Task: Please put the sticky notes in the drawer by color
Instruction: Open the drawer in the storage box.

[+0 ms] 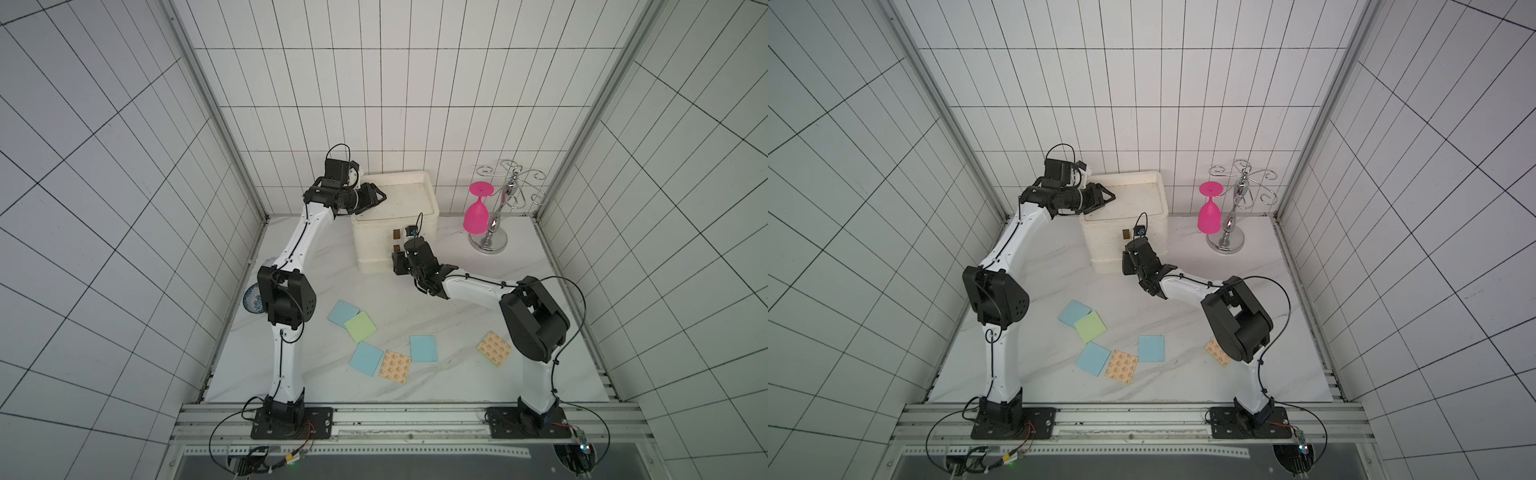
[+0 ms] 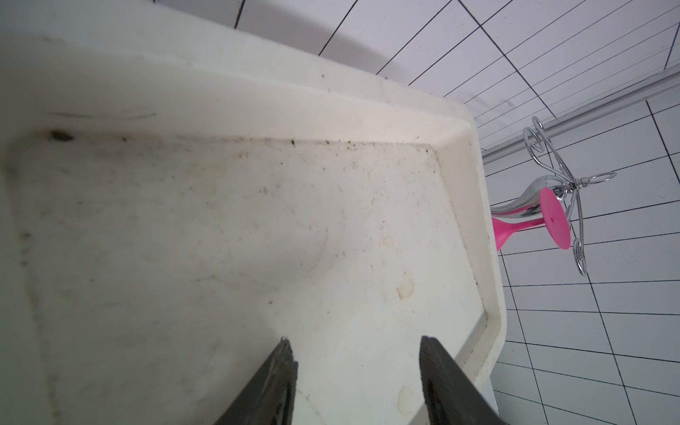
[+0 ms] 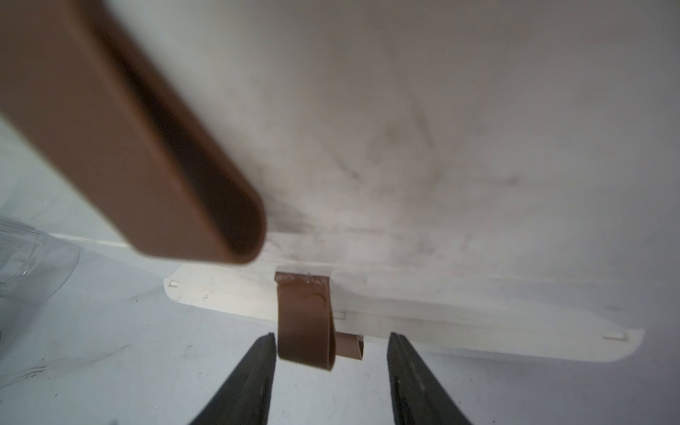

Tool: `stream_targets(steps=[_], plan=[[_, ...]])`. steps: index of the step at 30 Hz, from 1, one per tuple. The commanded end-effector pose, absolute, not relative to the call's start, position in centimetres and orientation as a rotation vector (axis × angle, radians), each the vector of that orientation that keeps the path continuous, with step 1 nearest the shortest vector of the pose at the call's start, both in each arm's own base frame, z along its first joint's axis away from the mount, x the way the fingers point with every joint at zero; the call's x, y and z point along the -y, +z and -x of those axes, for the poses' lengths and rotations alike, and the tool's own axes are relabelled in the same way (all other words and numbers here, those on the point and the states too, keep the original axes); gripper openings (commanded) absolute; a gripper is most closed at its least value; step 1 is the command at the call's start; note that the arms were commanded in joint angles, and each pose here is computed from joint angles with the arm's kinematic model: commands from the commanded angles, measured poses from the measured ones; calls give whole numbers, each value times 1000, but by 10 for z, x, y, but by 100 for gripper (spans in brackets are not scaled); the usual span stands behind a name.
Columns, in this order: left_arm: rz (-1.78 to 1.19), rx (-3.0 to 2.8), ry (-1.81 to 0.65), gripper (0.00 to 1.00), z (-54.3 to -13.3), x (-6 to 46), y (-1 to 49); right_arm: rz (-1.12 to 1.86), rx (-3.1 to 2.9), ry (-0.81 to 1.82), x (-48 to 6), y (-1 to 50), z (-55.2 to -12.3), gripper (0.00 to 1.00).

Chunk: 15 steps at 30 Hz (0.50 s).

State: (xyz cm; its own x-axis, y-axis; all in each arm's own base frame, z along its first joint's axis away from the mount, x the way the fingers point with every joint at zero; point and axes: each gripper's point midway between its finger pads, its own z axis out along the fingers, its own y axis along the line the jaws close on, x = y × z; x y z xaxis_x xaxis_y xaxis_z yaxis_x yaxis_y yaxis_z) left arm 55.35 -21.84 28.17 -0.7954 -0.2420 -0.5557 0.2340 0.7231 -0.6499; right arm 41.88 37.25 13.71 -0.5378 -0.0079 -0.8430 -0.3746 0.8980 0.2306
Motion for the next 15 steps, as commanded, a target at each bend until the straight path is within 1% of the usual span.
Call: stream_targets(steps=[1,5,9,11,14,15], plan=[[75,-2445,-909,57,-547,205,229,219,-2020,511,-383,158,-433,51],[79,-2455,-907,57,-544,203,226,195,-1994,506,-384,160,-440,49],[80,-2455,-908,57,-542,202,227,179,-1989,523,-386,162,-448,43],[77,-2455,-909,57,-542,202,227,180,-1987,530,-388,163,-449,35],[79,-2454,-914,57,-541,201,228,178,-1981,535,-385,165,-446,7],[80,-2450,-917,57,-541,202,230,176,-1981,533,-383,166,-445,1]])
